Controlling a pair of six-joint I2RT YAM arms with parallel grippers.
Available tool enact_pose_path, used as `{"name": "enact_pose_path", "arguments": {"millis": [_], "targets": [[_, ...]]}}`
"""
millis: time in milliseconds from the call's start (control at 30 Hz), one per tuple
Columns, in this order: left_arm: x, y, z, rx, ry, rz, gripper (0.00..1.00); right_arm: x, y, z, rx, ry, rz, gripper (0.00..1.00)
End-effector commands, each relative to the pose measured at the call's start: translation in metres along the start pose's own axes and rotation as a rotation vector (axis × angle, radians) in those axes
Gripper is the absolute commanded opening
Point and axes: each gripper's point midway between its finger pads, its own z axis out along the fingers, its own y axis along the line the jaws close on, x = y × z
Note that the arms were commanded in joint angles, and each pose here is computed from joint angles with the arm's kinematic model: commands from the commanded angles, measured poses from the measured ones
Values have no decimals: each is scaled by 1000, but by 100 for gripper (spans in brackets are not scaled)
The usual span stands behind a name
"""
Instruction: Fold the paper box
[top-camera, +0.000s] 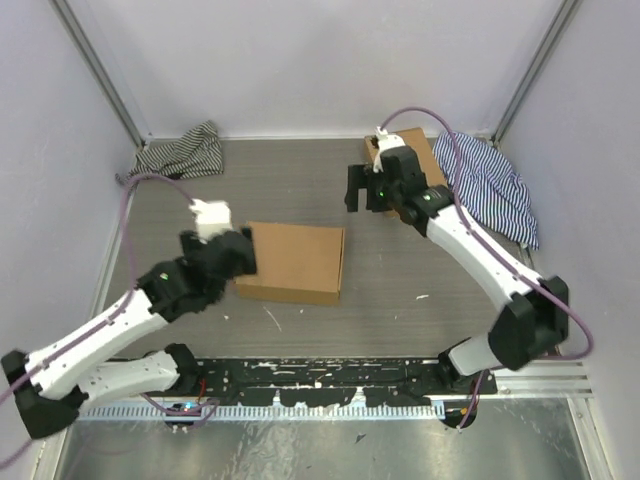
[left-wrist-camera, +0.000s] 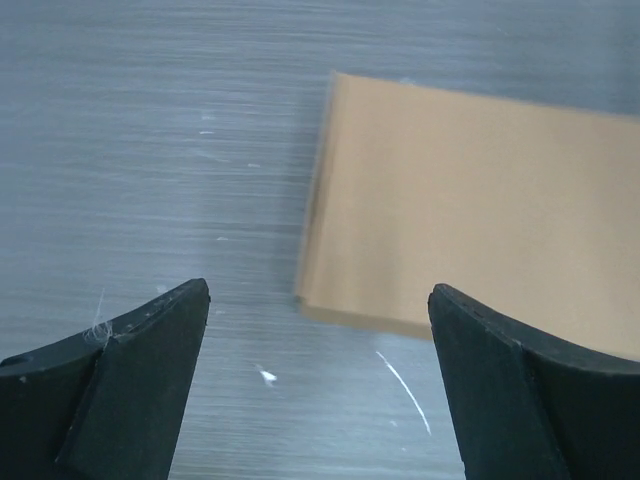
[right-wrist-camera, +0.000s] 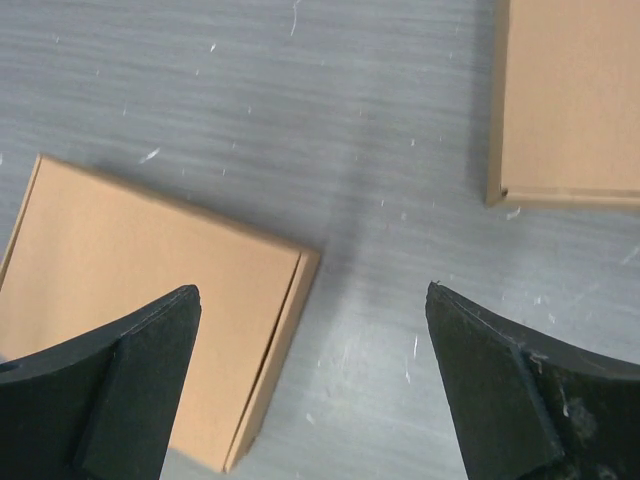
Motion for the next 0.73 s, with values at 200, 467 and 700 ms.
{"name": "enact_pose_path", "arguments": {"millis": [200,467,700], "targets": [[26,102,41,-93,321,-262,98,18,-11,-86,-7,-176,51,100],[29,115,30,-121,282,-278,98,34,-29,-114,50,-206,77,100],[37,125,16,-131,198,-273,98,35,-30,-131,33,-252,78,100]]}}
